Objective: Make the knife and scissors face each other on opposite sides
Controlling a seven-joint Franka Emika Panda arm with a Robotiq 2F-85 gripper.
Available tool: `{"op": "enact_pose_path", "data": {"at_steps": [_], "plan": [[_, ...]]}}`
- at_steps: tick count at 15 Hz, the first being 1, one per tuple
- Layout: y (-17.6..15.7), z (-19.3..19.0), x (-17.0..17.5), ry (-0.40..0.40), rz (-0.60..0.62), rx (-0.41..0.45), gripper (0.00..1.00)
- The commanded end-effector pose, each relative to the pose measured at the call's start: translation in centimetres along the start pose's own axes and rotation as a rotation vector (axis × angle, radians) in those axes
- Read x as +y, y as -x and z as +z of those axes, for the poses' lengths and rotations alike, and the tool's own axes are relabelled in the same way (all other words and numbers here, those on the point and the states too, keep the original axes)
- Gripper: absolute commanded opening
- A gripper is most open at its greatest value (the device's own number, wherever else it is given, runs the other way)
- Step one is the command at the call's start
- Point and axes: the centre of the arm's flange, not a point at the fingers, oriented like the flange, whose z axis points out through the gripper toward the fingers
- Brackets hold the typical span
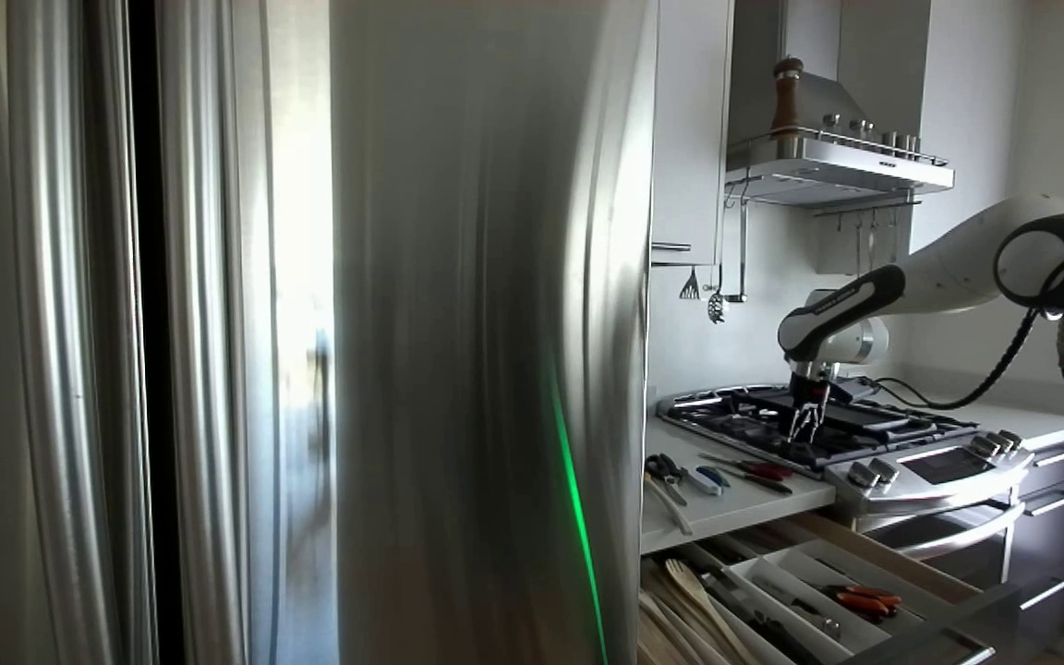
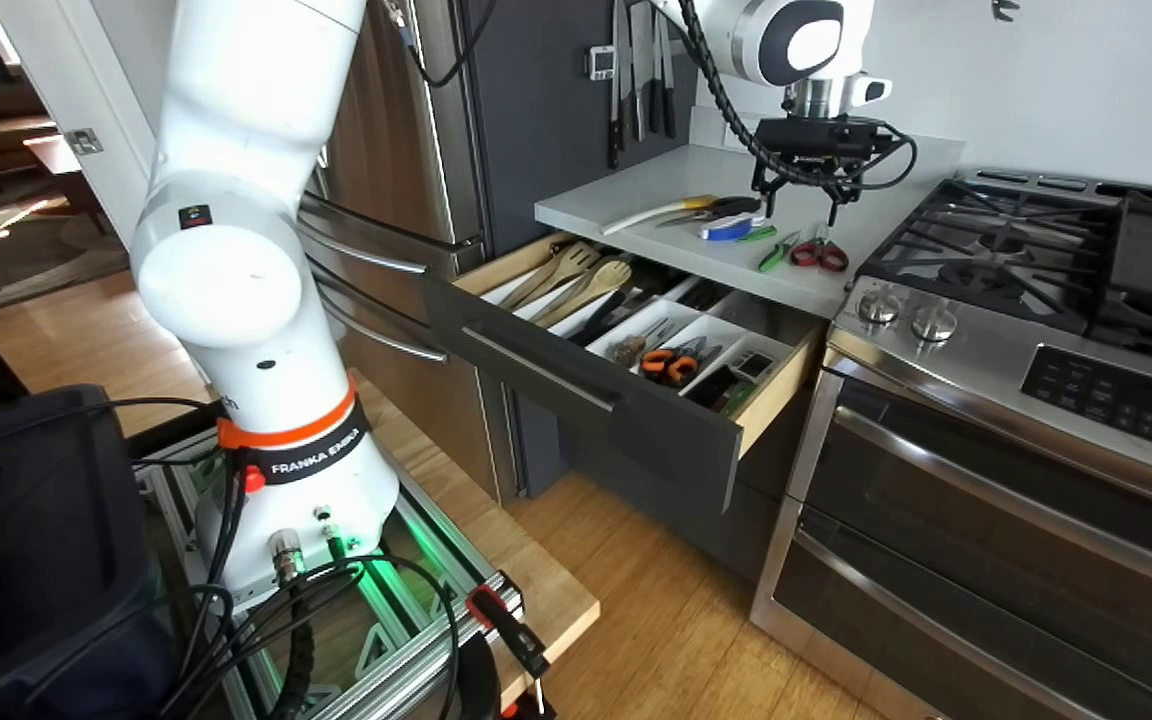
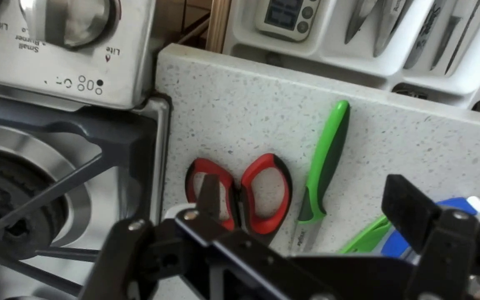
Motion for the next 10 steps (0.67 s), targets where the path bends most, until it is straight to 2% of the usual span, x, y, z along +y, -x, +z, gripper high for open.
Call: {"op": "enact_pose_path", "data": {"at_steps": [1,2,3,4,5,8,10], "plan": [[-2.7,2.5,2.1,-0.021,0.03,0.017,0.96],[-3.1,3.1,2.3,-0.022,0.022,0.02,0.78],[-3.5,3.7,2.5,-0.018,0.019,0.026,0.82],[-3.9,4.1,2.7,-0.015,0.02,0.029,0.77],[-4.3,4.6,2.9,-0.012,0.021,0.033,0.67],[-5.5,5.7,3.6,-0.003,0.019,0.057,0.55],[-6.3,6.6,3.9,-0.003,0.016,0.067,0.61]]}}
